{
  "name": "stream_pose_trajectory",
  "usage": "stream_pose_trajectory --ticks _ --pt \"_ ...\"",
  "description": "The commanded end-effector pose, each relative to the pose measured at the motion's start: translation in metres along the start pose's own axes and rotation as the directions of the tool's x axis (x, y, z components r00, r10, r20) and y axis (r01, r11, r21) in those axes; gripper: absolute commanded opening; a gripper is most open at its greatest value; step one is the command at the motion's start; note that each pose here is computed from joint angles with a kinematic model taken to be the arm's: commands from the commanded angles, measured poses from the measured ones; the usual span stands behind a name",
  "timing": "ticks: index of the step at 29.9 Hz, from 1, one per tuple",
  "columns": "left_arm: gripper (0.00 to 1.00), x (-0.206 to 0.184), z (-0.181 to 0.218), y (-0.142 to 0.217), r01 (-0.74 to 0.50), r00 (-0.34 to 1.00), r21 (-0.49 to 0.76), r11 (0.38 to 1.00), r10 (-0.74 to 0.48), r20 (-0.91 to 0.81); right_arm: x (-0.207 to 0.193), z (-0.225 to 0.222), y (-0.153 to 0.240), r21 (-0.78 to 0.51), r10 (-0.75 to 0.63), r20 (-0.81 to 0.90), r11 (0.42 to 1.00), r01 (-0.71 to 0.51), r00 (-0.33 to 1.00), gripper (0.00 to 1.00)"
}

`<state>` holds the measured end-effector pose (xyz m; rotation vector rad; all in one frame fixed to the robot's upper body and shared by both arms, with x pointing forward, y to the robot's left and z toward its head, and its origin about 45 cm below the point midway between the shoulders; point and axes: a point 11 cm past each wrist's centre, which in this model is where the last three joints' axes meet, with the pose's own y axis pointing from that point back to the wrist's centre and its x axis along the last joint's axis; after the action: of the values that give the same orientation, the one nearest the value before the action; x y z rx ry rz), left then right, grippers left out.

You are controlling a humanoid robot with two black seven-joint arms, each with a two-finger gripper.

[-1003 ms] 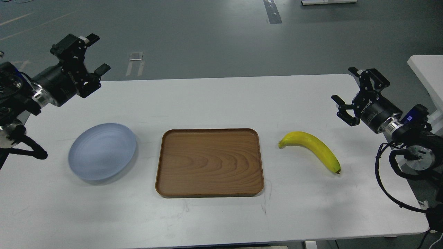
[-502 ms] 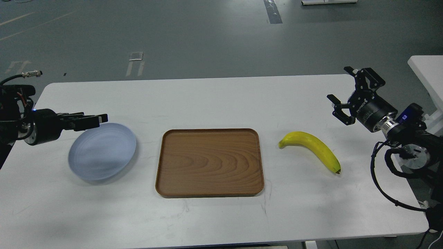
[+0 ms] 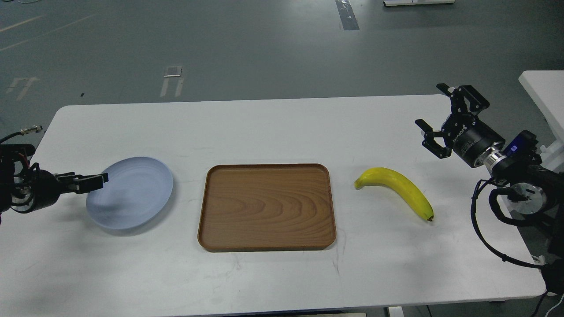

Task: Place banana on plate with both arms
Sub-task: 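Grasp the rim of the light blue plate with the left gripper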

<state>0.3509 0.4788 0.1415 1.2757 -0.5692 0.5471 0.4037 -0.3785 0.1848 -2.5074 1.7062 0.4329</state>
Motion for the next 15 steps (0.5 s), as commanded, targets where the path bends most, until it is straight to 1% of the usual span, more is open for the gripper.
stream_pose_trajectory --ticks 1,3,4,5,12,14,15 --pt "0.78 -0.004 -0.004 -0.004 0.006 1.000 0.022 1.000 -0.006 -0.010 0.000 0.000 0.000 0.000 0.001 0.002 1.000 -0.001 1.000 1.00" --pt "0.75 -0.008 -0.005 -0.005 0.014 1.000 0.026 1.000 -0.014 -0.011 0.000 0.001 0.001 -0.002 0.000 0.000 1.000 0.000 1.000 1.00" --pt "0.71 -0.013 -0.006 -0.006 0.025 1.000 0.029 0.999 -0.025 -0.010 0.000 0.001 0.001 -0.003 0.001 0.001 1.000 -0.001 1.000 1.00" --pt "0.70 -0.016 -0.008 -0.005 0.030 0.999 0.031 0.999 -0.030 -0.011 0.001 0.001 0.001 -0.003 0.002 0.000 1.000 -0.002 1.000 1.00" --pt "0.67 -0.019 -0.008 -0.005 0.038 0.999 0.033 0.999 -0.038 -0.016 0.001 0.003 0.002 -0.006 0.005 0.003 1.000 -0.005 1.000 1.00" --pt "0.58 -0.019 -0.009 -0.005 0.039 0.999 0.034 0.999 -0.039 -0.017 0.001 0.002 0.001 -0.003 0.004 0.002 1.000 -0.004 1.000 1.00" --pt "0.52 -0.019 -0.009 -0.005 0.040 0.999 0.034 0.999 -0.039 -0.019 0.001 0.001 0.001 -0.002 0.003 0.001 1.000 -0.003 1.000 1.00"
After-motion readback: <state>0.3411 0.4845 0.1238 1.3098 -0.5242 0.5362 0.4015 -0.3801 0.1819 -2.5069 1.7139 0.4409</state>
